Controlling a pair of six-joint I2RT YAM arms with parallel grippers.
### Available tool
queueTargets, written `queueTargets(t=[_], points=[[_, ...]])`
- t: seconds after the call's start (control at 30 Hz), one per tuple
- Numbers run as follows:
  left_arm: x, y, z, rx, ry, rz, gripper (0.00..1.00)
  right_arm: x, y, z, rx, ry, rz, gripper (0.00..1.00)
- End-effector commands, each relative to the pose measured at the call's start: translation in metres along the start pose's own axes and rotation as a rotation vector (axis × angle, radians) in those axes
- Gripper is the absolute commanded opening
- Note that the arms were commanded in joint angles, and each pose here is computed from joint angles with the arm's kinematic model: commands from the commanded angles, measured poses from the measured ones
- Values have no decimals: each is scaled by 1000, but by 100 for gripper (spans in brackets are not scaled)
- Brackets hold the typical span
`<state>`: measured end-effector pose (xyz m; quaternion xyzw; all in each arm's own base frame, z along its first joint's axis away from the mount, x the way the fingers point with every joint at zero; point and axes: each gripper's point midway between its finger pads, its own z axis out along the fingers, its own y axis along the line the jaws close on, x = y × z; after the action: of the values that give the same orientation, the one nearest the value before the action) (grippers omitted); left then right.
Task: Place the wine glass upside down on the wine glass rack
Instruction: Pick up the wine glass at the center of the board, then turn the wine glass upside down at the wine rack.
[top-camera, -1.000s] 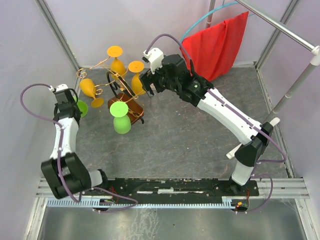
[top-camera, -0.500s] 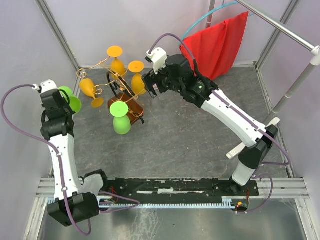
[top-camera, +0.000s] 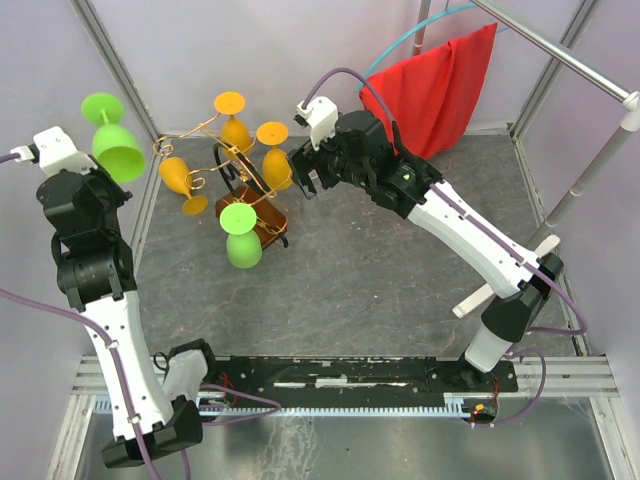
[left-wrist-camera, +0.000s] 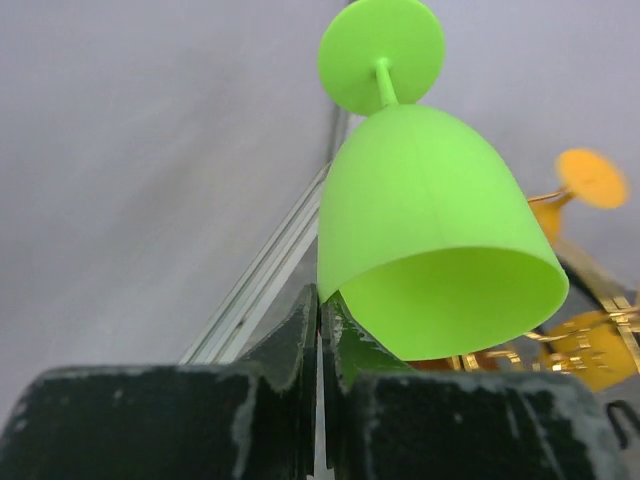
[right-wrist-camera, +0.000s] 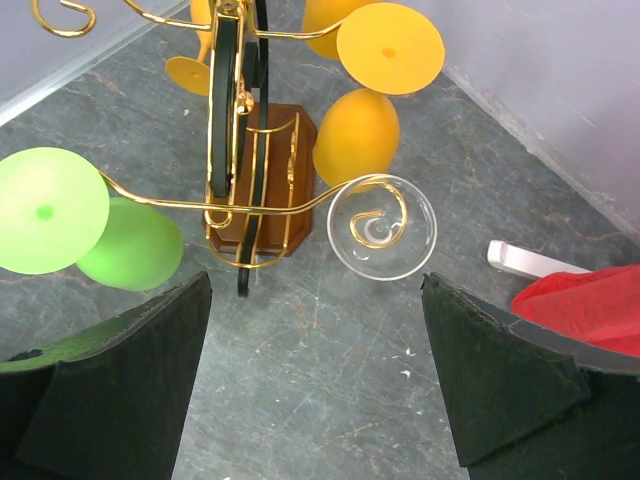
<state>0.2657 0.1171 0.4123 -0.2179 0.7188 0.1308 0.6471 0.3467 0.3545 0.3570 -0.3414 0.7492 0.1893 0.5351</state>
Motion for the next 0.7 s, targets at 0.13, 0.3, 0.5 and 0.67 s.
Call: queueTargets(t=[0.13,0.3,0.5,0.67], points=[[-92,-79,-25,446,-399,-57,3,-53,15,-31,-119,-148,178,94],[-98,-112,-27,653,-471,-108,3,-72,18,-35,-174,-200,270,93],[-106,-142,-25,800,-576,-107,3,-107,12,-38,-236,-309,372,93],[-102,-170,-18,820,-663,-85,3,-147,-1,-47,-278,-465,419,93]])
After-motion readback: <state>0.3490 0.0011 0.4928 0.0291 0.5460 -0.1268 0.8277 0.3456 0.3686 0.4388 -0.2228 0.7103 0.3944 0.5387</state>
